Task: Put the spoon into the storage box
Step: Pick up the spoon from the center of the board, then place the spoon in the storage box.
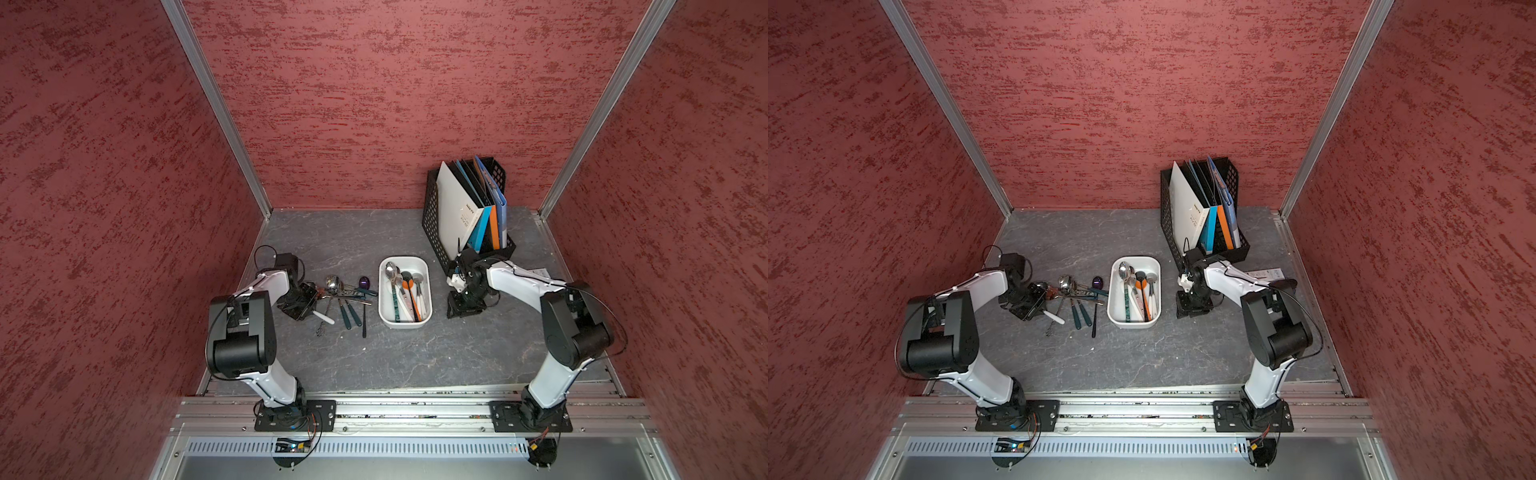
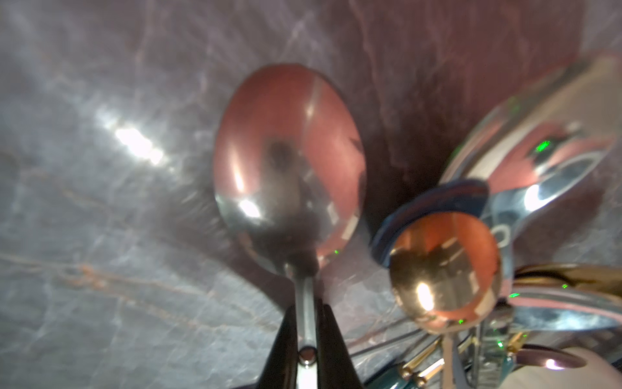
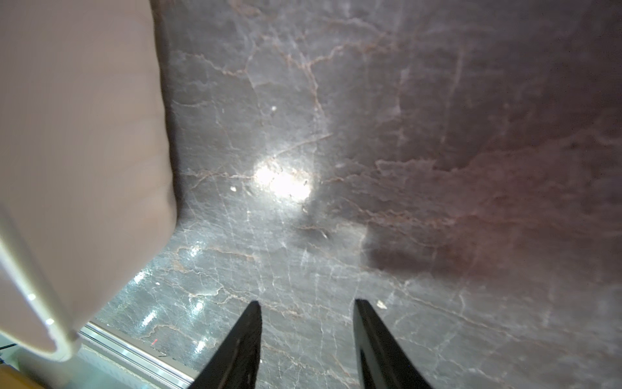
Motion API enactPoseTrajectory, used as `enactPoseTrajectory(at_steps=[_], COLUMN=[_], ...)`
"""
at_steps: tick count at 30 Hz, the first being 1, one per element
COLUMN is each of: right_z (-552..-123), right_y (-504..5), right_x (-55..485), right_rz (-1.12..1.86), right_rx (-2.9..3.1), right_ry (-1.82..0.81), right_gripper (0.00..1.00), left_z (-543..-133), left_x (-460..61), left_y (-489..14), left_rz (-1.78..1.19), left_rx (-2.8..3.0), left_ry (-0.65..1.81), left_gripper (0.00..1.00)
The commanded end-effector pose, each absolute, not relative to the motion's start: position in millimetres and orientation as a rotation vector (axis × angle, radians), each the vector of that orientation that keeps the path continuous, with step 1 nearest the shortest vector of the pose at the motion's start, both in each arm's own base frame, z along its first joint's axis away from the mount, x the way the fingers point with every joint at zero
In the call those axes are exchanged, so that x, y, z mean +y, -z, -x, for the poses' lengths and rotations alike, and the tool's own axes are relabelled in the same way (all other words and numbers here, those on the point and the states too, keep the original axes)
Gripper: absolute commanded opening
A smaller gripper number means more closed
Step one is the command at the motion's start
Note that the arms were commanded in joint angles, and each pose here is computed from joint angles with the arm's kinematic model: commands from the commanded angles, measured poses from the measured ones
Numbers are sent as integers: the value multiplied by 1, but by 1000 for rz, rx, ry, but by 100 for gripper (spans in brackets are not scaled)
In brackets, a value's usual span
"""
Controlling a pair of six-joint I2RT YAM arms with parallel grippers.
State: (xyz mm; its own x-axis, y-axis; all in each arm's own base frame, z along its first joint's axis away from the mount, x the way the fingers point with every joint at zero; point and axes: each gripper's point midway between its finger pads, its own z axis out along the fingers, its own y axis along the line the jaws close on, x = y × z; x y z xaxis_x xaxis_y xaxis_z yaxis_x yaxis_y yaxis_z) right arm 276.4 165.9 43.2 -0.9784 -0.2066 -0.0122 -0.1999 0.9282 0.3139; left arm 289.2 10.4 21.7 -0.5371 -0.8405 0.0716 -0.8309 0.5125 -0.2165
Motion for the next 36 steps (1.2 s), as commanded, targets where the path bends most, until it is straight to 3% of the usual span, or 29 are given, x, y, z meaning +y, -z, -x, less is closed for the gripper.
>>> enactPoseTrajectory(at_steps=[1, 14, 25, 36], right_z=[-280, -276, -259, -241], right_y=[-58, -80, -97, -102], right_x=[167, 159, 146, 133], right_rz=[-328, -276, -190, -140], right_rx=[-3100, -3156, -3196, -3216], right_ry=[533, 507, 466, 418], right_gripper=[47, 47, 47, 47], left_z=[-277, -275, -331, -358], left_x=[15, -16, -142, -269], left_y=[-41, -121, -166, -128], left_rz=[1398, 849, 304, -70], left_rx=[2700, 2731, 2799, 2927], left_ry=[311, 359, 525, 600], left_gripper=[11, 9, 9, 9])
